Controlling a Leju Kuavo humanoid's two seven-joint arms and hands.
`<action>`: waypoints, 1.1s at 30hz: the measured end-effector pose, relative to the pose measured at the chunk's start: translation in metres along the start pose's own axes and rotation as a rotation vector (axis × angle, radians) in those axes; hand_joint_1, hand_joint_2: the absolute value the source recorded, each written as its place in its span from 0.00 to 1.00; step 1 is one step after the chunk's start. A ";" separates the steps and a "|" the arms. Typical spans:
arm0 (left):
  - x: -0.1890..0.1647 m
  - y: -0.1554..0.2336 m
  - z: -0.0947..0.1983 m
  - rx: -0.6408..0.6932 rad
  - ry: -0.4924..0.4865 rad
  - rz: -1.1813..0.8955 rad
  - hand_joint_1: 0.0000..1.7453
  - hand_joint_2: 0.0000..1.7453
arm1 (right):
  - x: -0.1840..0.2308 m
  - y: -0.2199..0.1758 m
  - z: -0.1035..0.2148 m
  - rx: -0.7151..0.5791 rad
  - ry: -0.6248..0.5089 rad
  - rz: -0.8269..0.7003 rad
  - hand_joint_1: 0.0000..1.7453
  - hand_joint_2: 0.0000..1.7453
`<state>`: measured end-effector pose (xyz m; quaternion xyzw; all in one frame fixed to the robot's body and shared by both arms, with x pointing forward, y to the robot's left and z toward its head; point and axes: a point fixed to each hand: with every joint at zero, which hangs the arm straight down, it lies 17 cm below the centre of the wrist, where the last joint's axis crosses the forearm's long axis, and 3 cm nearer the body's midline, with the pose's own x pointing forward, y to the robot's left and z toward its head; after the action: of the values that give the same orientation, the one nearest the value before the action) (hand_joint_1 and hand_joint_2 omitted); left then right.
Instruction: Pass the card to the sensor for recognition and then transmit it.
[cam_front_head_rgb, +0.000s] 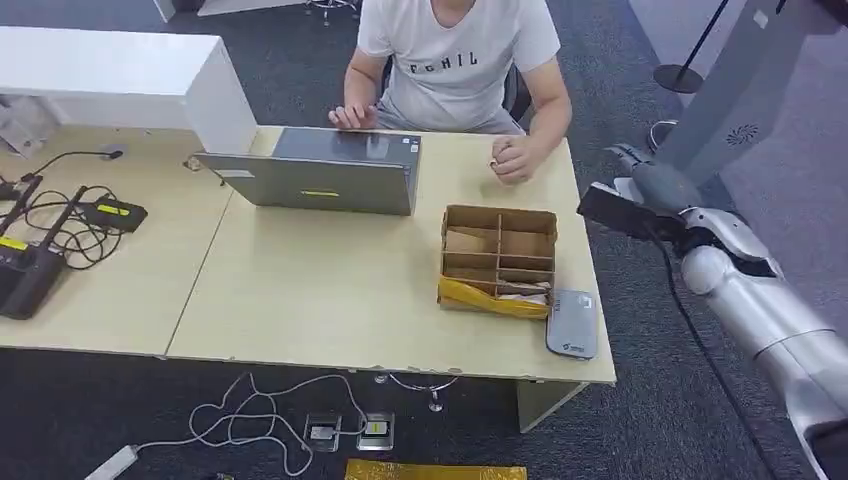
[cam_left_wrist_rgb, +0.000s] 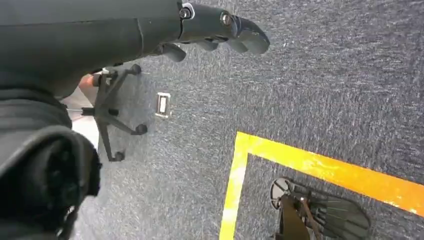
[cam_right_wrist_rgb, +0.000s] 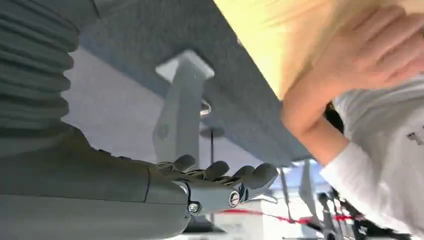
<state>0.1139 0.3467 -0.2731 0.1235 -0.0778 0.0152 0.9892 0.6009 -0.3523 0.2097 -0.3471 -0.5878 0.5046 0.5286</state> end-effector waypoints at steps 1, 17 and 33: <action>0.000 0.000 0.000 -0.002 -0.003 0.000 0.00 0.00 | -0.006 -0.002 0.003 -0.020 0.022 -0.031 0.00 0.00; -0.004 0.009 -0.002 0.018 0.003 0.017 0.00 0.00 | -0.038 -0.042 0.077 -0.258 0.155 -0.024 0.00 0.00; -0.007 0.010 -0.002 0.046 0.019 0.048 0.00 0.00 | 0.023 0.040 0.159 -0.188 0.086 0.152 0.00 0.00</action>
<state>0.1069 0.3566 -0.2732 0.1442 -0.0710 0.0419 0.9861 0.4369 -0.3566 0.1883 -0.4599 -0.5813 0.4705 0.4788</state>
